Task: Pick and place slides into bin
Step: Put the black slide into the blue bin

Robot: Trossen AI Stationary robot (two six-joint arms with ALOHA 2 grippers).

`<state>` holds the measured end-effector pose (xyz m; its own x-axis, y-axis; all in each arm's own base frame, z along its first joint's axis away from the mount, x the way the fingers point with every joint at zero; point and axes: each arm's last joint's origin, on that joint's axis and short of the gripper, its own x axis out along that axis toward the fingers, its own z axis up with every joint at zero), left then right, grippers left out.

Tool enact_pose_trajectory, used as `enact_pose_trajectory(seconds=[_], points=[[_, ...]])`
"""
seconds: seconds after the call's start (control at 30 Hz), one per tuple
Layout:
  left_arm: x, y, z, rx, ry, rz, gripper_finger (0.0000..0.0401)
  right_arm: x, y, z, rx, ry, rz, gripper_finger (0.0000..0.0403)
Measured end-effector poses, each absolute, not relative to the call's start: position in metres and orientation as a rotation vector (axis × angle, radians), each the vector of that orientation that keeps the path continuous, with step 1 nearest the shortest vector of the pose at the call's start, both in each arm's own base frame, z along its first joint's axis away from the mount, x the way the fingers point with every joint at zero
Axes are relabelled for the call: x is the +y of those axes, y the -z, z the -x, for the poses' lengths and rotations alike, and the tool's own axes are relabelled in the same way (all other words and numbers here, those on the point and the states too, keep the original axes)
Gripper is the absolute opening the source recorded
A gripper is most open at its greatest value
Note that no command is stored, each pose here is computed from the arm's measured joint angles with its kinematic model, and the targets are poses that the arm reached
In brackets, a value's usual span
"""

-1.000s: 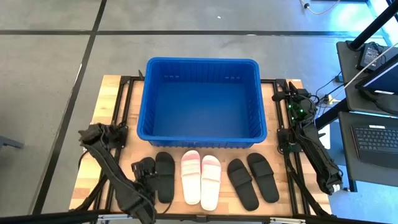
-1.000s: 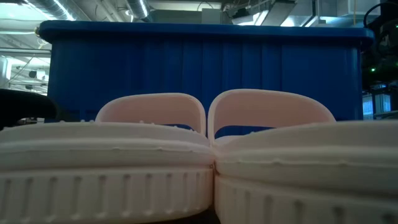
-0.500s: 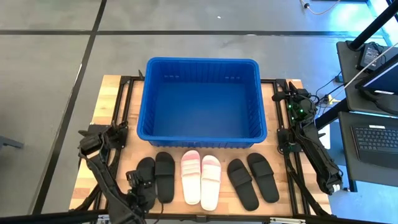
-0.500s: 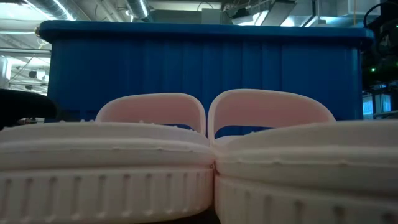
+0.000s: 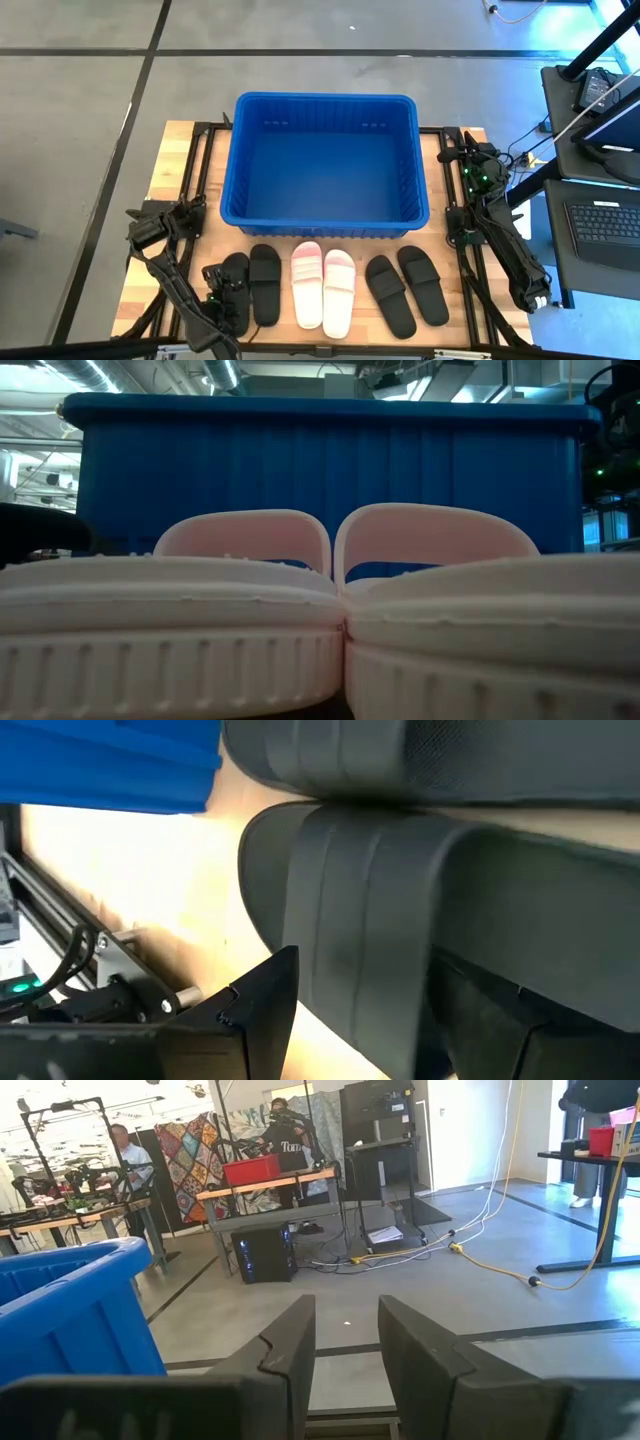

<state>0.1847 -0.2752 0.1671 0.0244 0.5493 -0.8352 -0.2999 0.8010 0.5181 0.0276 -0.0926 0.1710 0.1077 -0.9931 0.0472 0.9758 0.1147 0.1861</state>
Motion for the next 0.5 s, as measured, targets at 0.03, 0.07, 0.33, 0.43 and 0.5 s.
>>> enact_pose_trajectory(seconds=[0.03, 0.07, 0.33, 0.43, 0.5], points=[[-0.2744, -0.1661, -0.1841, 1.402, -0.669, -0.225, 0.0209, -0.0926, -0.1710, -0.0276, -0.175, 1.453, -0.118, 0.0113], [-0.2739, -0.1655, -0.1838, 1.403, -0.671, -0.228, 0.0209, -0.0926, -0.1710, -0.0277, -0.175, 1.453, -0.118, 0.0113], [-0.2752, -0.1636, -0.1851, 1.383, -0.655, -0.213, 0.0209, -0.0926, -0.1709, -0.0277, -0.175, 1.453, -0.118, 0.0113], [-0.2756, -0.1631, -0.1854, 1.382, -0.651, -0.206, 0.0209, -0.0926, -0.1710, -0.0277, -0.175, 1.453, -0.118, 0.0113], [-0.2745, -0.1619, -0.1852, 1.387, -0.656, -0.209, 0.0209, -0.0926, -0.1710, -0.0277, -0.175, 1.453, -0.118, 0.0113]])
